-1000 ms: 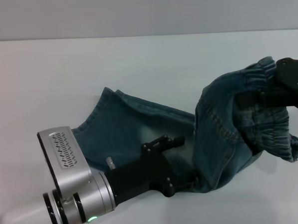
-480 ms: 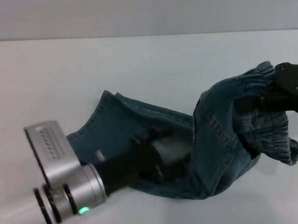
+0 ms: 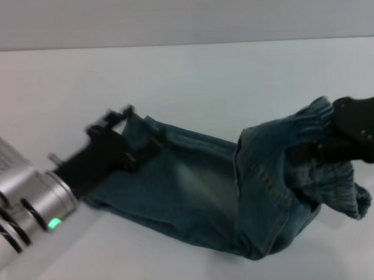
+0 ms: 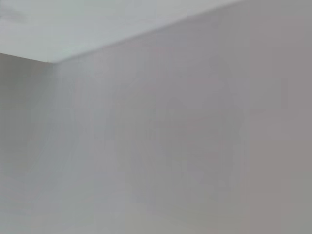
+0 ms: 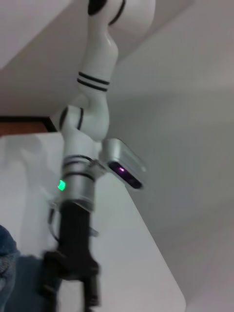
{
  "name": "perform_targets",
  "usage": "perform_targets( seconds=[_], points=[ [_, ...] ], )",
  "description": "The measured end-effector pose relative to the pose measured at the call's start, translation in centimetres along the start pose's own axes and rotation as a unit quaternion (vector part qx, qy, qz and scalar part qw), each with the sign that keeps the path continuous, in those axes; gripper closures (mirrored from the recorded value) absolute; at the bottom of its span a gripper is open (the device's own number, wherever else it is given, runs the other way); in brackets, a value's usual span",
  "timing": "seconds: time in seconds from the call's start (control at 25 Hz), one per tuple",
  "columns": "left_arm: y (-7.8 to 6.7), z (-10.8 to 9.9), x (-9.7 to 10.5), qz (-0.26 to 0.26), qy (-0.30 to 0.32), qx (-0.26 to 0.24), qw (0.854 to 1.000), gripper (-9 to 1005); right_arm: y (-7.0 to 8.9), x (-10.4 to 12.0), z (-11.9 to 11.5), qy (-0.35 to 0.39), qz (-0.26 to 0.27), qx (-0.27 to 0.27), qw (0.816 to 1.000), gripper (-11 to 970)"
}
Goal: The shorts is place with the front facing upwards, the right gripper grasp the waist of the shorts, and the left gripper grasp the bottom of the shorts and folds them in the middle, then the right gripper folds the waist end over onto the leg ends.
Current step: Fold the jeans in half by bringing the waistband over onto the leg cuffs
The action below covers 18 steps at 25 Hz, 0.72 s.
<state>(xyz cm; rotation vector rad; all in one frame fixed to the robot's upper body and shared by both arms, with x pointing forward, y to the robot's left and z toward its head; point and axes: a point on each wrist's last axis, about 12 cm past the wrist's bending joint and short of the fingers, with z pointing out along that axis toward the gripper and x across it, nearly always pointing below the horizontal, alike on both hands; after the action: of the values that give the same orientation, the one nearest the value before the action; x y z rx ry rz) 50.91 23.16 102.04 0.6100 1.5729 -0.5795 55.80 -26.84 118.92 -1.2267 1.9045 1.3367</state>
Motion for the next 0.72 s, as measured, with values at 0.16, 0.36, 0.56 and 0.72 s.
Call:
perform_targets(
  seconds=[0.16,0.36,0.56,0.72],
  points=[
    [2.3,-1.1,-0.6,-0.001,-0.025,-0.07,0.997,200,-0.3,0.1,1.5,0.012,0.002,-0.016,1.0,886],
    [3.9,-2.6,-1.0,-0.01,-0.051,-0.122,0.991,200,-1.0,-0.2,4.1,0.031,-0.004,-0.009,0.999,886],
    [4.4,-3.6,-0.9,-0.014,-0.058,-0.144,0.988,200,-1.4,-0.8,6.5,0.037,-0.02,-0.003,0.999,885],
    [4.2,-3.8,-0.5,-0.005,-0.051,-0.145,0.988,200,-1.6,-1.6,7.6,0.023,-0.034,0.0,0.999,885]
  ],
)
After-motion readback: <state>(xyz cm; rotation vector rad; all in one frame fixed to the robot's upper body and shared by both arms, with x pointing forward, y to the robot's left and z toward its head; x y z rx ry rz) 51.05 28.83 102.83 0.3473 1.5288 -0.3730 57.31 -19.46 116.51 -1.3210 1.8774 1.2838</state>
